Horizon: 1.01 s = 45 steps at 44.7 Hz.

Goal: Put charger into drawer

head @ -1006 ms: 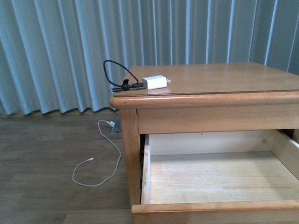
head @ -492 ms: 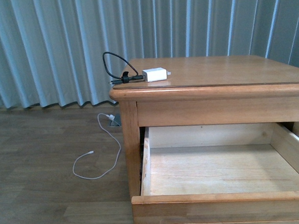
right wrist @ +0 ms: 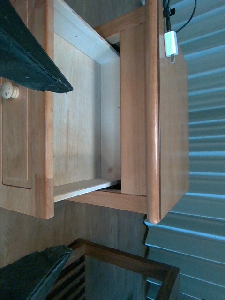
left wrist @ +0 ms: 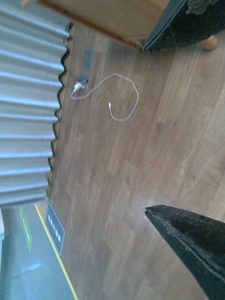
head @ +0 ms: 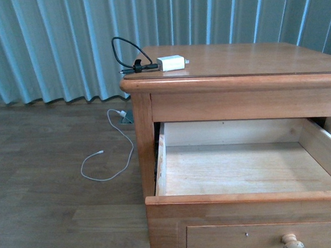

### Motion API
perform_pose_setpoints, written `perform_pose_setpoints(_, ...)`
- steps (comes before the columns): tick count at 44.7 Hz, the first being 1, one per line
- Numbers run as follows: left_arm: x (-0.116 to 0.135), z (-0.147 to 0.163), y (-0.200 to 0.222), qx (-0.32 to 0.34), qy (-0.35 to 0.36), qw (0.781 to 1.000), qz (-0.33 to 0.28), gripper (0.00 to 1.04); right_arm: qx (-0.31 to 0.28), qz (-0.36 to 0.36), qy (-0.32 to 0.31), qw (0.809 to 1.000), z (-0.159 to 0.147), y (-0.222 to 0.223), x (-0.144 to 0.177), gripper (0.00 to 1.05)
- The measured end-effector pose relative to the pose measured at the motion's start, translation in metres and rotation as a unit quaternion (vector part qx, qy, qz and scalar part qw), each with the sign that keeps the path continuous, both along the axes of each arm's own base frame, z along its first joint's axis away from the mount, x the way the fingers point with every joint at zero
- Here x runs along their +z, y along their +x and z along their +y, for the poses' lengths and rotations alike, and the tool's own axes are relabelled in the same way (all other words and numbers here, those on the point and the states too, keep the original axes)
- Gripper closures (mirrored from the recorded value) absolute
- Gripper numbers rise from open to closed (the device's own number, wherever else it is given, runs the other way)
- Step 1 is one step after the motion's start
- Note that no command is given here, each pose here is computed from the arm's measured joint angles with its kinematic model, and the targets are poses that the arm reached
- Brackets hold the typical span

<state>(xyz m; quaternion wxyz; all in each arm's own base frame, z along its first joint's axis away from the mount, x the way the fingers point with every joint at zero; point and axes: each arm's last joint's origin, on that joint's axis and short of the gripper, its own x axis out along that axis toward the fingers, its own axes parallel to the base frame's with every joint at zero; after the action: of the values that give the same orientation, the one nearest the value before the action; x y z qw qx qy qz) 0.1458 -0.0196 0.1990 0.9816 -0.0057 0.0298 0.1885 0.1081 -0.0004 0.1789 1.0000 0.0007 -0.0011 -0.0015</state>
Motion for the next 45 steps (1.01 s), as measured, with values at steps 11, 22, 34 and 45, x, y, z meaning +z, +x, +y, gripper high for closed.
perform_pose_setpoints(11,0.043,-0.055,0.089,-0.143,0.043,0.988,0.027,0.06,0.000,0.000,0.000,1.000,0.000,0.000,0.000,0.08)
perform_pose_setpoints(22,0.068,-0.106,0.166,-0.204,0.052,0.977,0.014,0.06,0.000,0.000,0.000,1.000,0.000,0.000,0.000,0.08)
perform_pose_setpoints(34,0.069,-0.174,0.248,-0.248,0.079,0.965,0.021,0.06,0.000,0.000,0.000,1.000,0.000,0.000,0.000,0.08)
perform_pose_setpoints(45,0.060,-0.203,0.305,-0.235,0.090,0.968,0.014,0.06,0.000,0.000,0.000,1.000,0.000,0.000,0.000,0.08)
